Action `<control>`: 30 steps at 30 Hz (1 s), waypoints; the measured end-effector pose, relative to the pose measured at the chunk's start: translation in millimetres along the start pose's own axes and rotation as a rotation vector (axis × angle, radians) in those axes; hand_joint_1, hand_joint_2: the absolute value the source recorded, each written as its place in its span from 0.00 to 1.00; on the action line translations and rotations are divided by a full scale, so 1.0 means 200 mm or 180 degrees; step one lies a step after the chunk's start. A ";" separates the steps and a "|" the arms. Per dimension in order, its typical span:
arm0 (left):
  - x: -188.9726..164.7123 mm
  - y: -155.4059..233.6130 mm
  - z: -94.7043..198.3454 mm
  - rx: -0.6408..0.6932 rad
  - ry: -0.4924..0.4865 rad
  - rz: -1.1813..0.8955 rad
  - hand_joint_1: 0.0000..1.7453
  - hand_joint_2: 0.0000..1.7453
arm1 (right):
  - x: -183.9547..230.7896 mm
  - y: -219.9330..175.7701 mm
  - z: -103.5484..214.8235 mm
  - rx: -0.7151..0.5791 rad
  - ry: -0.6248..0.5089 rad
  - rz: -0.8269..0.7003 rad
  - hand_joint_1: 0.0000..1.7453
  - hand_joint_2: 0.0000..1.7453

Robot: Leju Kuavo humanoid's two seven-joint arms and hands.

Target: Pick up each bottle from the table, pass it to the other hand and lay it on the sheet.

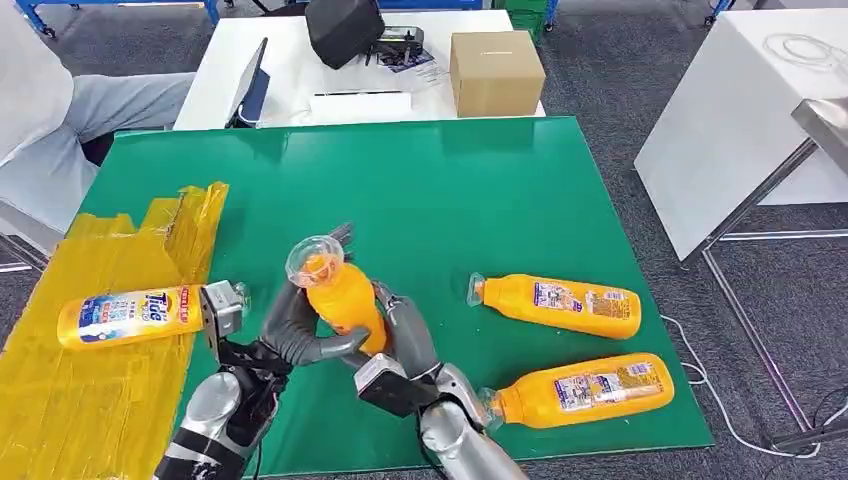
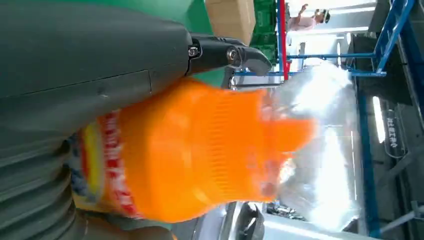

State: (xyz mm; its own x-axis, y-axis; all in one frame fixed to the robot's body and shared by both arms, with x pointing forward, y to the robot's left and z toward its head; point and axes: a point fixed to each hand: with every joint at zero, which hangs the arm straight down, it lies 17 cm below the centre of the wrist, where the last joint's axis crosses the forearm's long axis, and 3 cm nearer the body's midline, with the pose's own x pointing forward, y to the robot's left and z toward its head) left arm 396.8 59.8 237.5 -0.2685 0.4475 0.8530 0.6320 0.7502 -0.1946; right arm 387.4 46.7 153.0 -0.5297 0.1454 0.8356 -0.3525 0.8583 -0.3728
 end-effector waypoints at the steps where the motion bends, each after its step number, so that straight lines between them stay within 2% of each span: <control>1: 0.00 0.01 0.00 0.0008 0.0007 -0.0004 0.00 1.00 | -0.01 0.01 0.00 0.0005 0.0009 0.0020 1.00 1.00; 13: -0.06 0.11 0.00 0.0184 0.0099 0.0057 0.00 1.00 | -0.06 0.09 0.03 0.0112 0.0111 0.0135 1.00 1.00; 14: -0.06 0.11 0.00 0.0190 0.0105 0.0058 0.55 1.00 | -0.06 0.10 0.03 0.0119 0.0117 0.0136 1.00 1.00; 15: -0.07 0.11 0.00 0.0195 0.0109 0.0057 1.00 1.00 | -0.07 0.10 0.03 0.0122 0.0123 0.0137 1.00 1.00; 30: -0.08 0.14 0.00 0.0301 0.0135 0.0005 1.00 1.00 | -0.09 0.10 0.04 0.0130 0.0171 0.0139 1.00 1.00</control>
State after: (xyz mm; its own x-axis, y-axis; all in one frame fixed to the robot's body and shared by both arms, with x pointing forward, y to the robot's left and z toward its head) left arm 418.7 72.6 218.1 -0.2352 0.4292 0.8720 0.5604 0.7929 -0.2391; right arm 383.0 57.4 126.2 -0.5034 0.2093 0.8383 -0.3618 0.8300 -0.4245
